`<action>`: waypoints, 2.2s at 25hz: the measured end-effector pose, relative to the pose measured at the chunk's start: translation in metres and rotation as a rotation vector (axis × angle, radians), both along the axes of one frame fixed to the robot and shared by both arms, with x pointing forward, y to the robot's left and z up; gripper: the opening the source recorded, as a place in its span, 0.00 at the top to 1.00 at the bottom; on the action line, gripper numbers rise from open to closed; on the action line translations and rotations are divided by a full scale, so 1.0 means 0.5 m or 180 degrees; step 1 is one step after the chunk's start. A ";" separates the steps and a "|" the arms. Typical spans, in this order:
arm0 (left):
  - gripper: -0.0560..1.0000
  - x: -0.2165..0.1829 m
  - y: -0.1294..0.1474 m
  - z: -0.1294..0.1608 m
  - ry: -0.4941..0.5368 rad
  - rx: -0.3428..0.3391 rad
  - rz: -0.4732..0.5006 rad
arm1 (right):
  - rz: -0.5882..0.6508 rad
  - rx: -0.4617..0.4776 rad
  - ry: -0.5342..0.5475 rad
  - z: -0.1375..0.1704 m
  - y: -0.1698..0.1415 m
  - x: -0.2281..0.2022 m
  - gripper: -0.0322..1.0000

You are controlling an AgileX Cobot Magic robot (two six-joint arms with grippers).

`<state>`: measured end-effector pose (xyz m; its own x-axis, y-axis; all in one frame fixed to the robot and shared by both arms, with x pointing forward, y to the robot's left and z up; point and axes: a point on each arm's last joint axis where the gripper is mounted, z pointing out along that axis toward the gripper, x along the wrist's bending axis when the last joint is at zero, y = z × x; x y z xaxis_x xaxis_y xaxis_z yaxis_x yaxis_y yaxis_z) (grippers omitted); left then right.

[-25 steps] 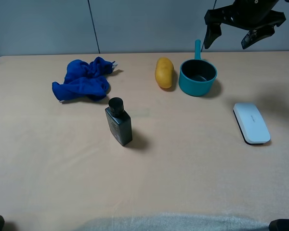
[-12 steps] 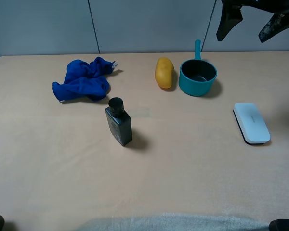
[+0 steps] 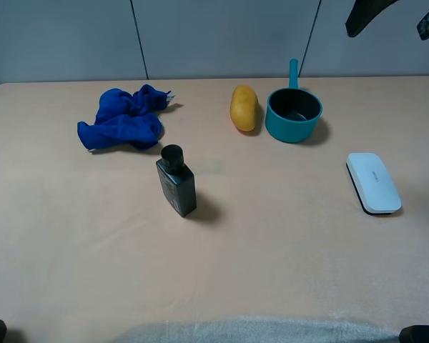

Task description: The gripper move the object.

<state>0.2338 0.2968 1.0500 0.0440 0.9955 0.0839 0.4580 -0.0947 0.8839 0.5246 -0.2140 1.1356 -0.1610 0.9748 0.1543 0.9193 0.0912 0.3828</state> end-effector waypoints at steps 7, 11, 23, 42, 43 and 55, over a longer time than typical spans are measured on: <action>0.07 0.000 0.000 0.000 0.0000 0.0000 0.0000 | 0.0005 0.0053 -0.0166 0.030 -0.020 -0.079 0.30; 0.07 0.000 0.000 0.000 0.0000 0.0000 0.0000 | 0.0009 0.0081 -0.0280 0.043 -0.034 -0.133 0.30; 0.07 0.000 0.000 0.000 0.0000 0.0000 0.0000 | 0.0016 0.0145 -0.0540 0.032 -0.074 -0.286 0.30; 0.07 0.000 0.000 0.000 0.0000 0.0000 0.0000 | -0.0182 -0.0025 -0.1573 -0.083 -0.155 -0.503 0.30; 0.07 0.000 0.000 0.000 0.0000 0.0000 0.0000 | -0.0231 -0.0027 -0.1627 -0.088 -0.158 -0.508 0.30; 0.07 0.000 0.000 0.000 0.0000 0.0000 0.0000 | -0.0886 -0.0300 -0.2549 -0.133 -0.173 -0.589 0.30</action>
<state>0.2338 0.2968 1.0500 0.0440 0.9955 0.0839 0.4580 -0.0947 0.8839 0.2301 -0.3006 1.0690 0.0603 0.9981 0.0124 0.3683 -0.0338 0.9291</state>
